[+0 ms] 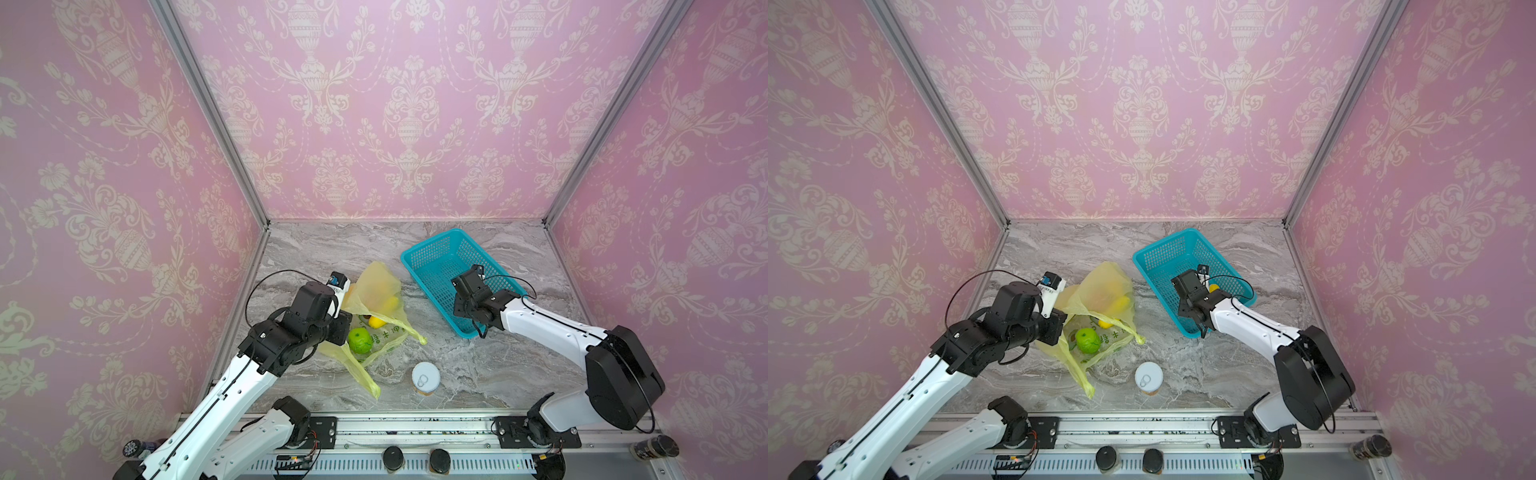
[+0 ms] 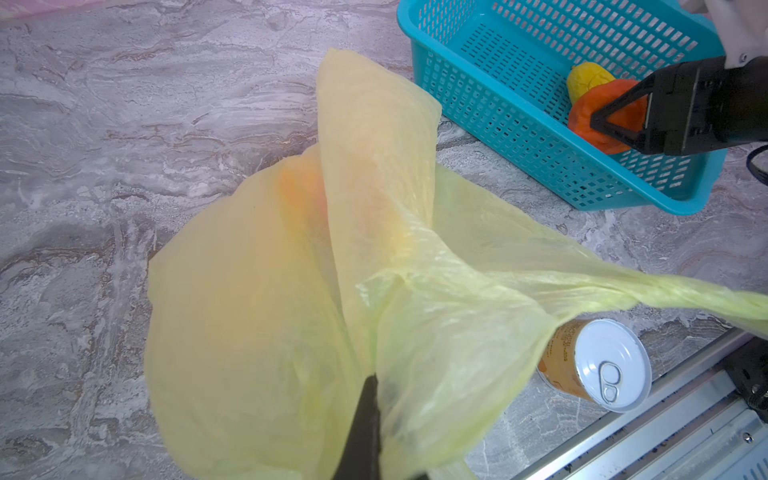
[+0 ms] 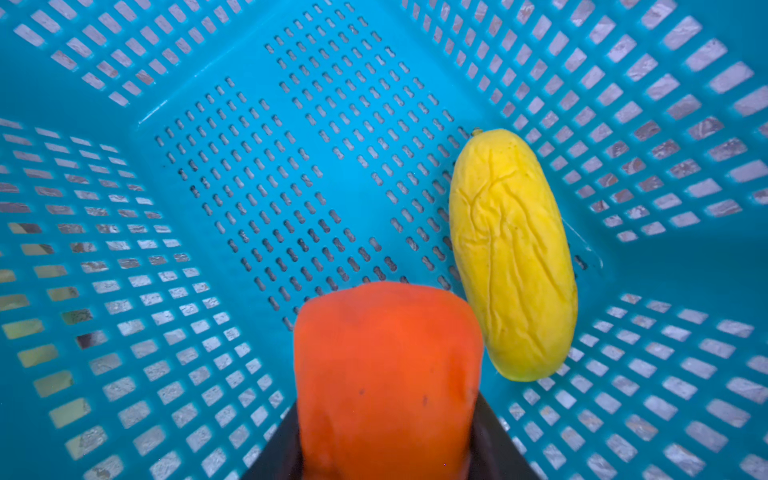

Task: Untie the knot of the plastic bag and take out the fruit
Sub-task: 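Lower the orange pepper into the teal basket beside the mango, then move the right gripper back over the bag opening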

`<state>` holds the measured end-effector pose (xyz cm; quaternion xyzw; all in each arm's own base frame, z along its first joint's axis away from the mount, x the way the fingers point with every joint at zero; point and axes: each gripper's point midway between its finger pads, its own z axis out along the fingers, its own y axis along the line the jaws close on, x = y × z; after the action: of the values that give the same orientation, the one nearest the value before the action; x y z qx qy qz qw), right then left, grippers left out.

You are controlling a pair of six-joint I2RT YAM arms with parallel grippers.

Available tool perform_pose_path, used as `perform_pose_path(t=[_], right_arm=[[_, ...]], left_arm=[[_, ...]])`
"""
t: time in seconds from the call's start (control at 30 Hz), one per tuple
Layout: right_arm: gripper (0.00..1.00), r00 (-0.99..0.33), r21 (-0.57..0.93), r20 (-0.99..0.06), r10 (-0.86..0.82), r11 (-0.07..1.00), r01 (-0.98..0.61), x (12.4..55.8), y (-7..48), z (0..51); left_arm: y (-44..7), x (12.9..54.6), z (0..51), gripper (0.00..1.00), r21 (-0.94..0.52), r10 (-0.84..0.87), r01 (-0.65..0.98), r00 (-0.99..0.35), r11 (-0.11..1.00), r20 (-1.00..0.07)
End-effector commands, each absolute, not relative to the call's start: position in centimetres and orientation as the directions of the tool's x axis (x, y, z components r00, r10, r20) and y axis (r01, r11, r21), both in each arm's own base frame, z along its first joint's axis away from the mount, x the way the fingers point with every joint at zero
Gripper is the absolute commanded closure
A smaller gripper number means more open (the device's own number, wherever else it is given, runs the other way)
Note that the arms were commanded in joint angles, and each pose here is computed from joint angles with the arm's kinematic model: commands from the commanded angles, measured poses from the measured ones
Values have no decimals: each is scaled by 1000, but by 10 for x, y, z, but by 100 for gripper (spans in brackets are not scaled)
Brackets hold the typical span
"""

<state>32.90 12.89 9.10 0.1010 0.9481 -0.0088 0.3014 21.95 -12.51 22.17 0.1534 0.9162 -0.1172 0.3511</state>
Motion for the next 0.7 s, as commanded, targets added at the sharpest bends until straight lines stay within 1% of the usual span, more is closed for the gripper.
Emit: perform_pose_path(t=[0.0, 0.17, 0.27, 0.43, 0.57, 0.67], right_arm=[[51, -811, 9, -552, 194, 974, 227, 324, 121, 85], [36, -819, -18, -543, 186, 972, 233, 323, 118, 77], [32, -818, -17, -544, 184, 973, 230, 322, 118, 77], [24, -781, 16, -593, 194, 973, 230, 321, 114, 100], [23, -730, 73, -652, 203, 976, 206, 315, 112, 122], [24, -664, 144, -722, 195, 981, 132, 306, 120, 147]], left_arm=[[-118, 221, 217, 100, -89, 194, 337, -716, 937, -670], [-118, 220, 220, 100, -91, 191, 338, -711, 937, -677], [-117, 219, 221, 100, -91, 187, 337, -706, 937, -683], [-118, 220, 219, 100, -90, 191, 336, -712, 937, -676], [-117, 219, 221, 100, -90, 187, 335, -706, 938, -683], [-117, 219, 222, 100, -91, 188, 337, -706, 937, -683]])
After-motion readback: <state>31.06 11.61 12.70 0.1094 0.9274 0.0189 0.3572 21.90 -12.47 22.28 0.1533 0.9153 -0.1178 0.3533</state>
